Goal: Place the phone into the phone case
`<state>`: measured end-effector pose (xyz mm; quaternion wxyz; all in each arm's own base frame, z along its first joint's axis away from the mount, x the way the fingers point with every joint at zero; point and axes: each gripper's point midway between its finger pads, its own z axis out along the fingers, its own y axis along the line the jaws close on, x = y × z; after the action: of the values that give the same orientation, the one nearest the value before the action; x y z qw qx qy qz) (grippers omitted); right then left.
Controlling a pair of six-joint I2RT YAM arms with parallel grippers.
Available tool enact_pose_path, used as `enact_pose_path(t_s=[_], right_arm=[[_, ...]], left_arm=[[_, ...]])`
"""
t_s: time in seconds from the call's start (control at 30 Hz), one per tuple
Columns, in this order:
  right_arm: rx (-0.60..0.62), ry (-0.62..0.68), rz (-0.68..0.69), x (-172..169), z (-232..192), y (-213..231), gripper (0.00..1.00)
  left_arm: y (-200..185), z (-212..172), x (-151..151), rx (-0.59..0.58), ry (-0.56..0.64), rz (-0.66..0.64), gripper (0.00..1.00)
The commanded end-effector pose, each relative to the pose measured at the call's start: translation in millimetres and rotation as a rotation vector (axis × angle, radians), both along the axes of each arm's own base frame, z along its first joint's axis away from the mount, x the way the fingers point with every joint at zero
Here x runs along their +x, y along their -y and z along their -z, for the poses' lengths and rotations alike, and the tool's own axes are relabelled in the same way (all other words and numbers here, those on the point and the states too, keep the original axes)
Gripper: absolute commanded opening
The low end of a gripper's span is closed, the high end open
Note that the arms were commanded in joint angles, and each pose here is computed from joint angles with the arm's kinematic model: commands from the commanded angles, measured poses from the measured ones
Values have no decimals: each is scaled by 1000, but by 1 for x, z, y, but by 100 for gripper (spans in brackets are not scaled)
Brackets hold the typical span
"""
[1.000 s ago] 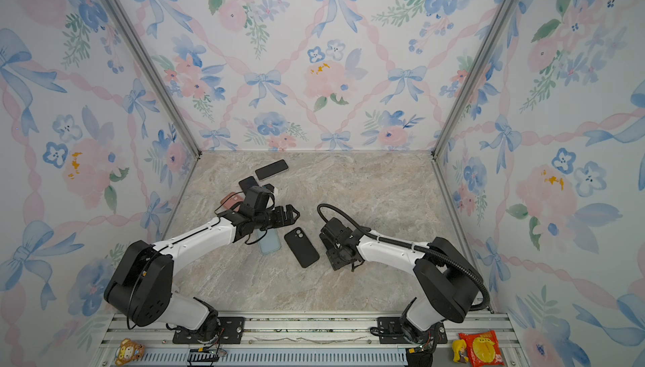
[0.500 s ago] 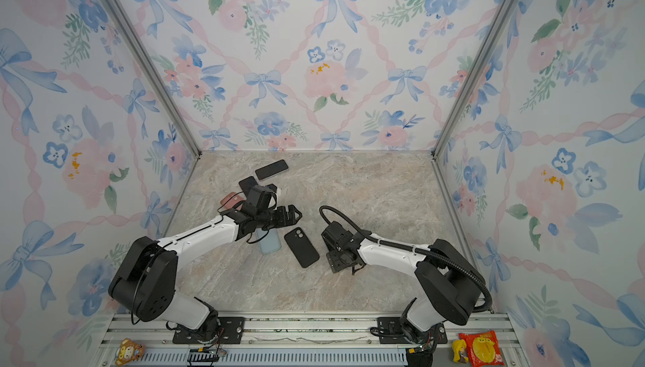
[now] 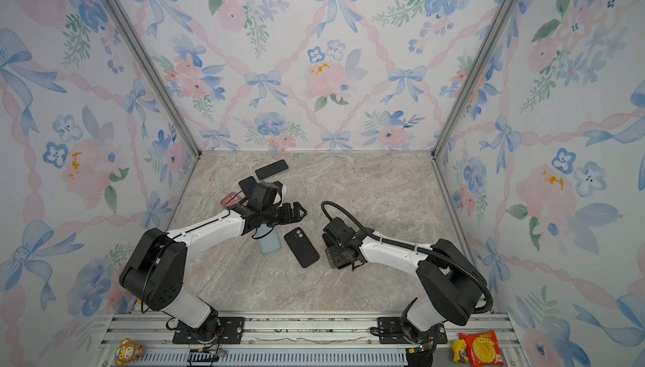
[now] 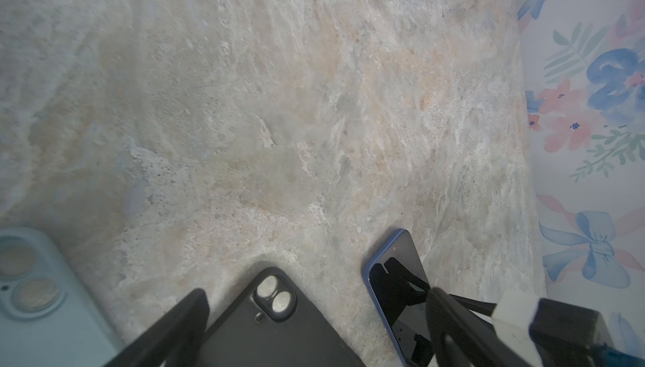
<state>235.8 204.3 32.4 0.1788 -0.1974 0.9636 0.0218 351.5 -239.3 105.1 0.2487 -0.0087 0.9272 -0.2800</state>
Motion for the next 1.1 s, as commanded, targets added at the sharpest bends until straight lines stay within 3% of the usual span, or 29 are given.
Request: enact_pose_path(t_s=[0.0, 0.8, 1.07], right_arm=[[17, -1, -9, 8, 2, -7, 87], [25, -53, 49, 3, 26, -1, 71], [176, -49, 106, 8, 23, -4, 67]], left_arm=[[9, -4, 2, -6, 5, 31, 98], [43, 12, 10, -34, -62, 92, 95], [57, 17, 11, -82, -114, 112, 88]])
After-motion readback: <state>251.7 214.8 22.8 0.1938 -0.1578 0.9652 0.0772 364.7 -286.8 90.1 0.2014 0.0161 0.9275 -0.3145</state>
